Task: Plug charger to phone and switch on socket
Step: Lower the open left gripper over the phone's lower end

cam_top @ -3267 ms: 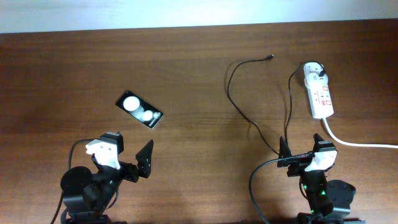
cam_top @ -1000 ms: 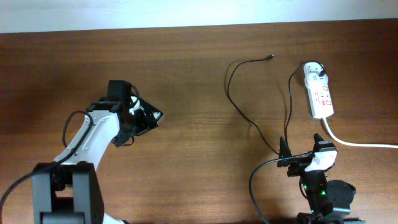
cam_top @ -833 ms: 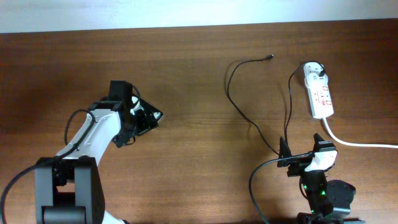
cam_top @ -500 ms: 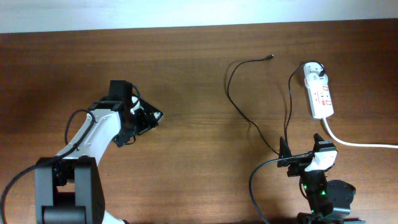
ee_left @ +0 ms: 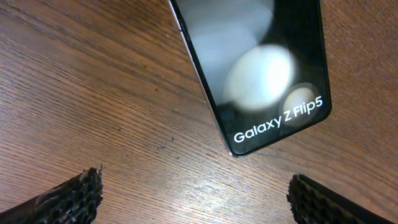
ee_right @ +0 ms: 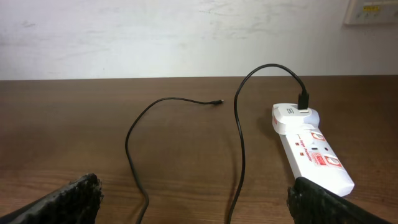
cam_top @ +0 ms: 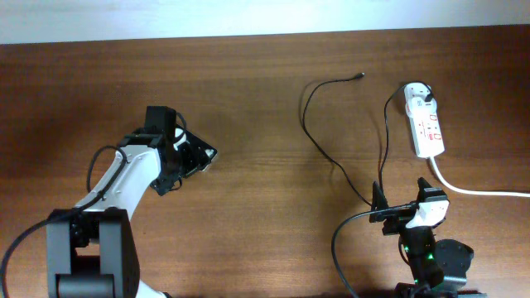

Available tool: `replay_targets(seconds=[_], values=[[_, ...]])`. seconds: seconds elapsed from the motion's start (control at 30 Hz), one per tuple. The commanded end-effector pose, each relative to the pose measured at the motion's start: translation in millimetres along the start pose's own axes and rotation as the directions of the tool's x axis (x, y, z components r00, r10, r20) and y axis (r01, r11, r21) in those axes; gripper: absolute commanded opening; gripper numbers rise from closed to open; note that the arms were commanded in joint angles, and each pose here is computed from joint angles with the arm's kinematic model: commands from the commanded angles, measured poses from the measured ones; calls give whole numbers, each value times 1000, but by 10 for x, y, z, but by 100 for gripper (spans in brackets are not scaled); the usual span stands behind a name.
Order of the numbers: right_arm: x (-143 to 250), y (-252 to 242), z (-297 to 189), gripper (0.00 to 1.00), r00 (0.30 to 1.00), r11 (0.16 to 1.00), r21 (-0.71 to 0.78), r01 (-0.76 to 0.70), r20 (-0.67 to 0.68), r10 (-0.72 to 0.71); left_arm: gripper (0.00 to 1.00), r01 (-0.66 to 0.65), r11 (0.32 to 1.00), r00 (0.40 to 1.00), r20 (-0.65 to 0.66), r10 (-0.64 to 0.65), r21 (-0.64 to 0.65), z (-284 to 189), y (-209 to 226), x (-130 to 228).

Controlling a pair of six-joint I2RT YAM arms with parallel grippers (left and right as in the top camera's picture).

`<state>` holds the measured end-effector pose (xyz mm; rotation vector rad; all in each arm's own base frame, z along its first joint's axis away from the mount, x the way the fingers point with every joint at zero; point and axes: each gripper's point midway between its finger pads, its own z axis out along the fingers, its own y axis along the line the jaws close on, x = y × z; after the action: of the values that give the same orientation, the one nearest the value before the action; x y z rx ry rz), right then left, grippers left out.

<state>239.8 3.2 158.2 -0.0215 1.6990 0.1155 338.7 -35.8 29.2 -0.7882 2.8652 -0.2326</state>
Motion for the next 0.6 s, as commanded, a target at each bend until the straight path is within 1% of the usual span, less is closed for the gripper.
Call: replay_targets(seconds=[0.0, 0.1, 0.2, 0.3, 0.5, 0.57], values=[[23, -7, 3, 99, 1000, 1000, 4, -11, -1, 11, 99, 29, 1000, 999, 15, -29, -6, -3, -17, -60], [23, -6, 3, 99, 1000, 1000, 3, -11, -1, 11, 99, 85, 996, 996, 16, -84, -4, -3, -19, -62], [23, -7, 3, 99, 1000, 1000, 4, -11, -1, 11, 99, 90, 996, 996, 29, -90, 10, -5, -50, -98], [23, -7, 3, 99, 1000, 1000, 4, -11, -1, 11, 99, 170, 983, 982, 75, -175, 66, -16, -156, -236], [23, -7, 3, 99, 1000, 1000, 4, -11, -1, 11, 99, 167, 978, 973, 137, -184, 125, -47, -273, -411], [23, -7, 3, 99, 1000, 1000, 4, -11, -1, 11, 99, 187, 976, 963, 174, -204, 108, -58, -233, -481]])
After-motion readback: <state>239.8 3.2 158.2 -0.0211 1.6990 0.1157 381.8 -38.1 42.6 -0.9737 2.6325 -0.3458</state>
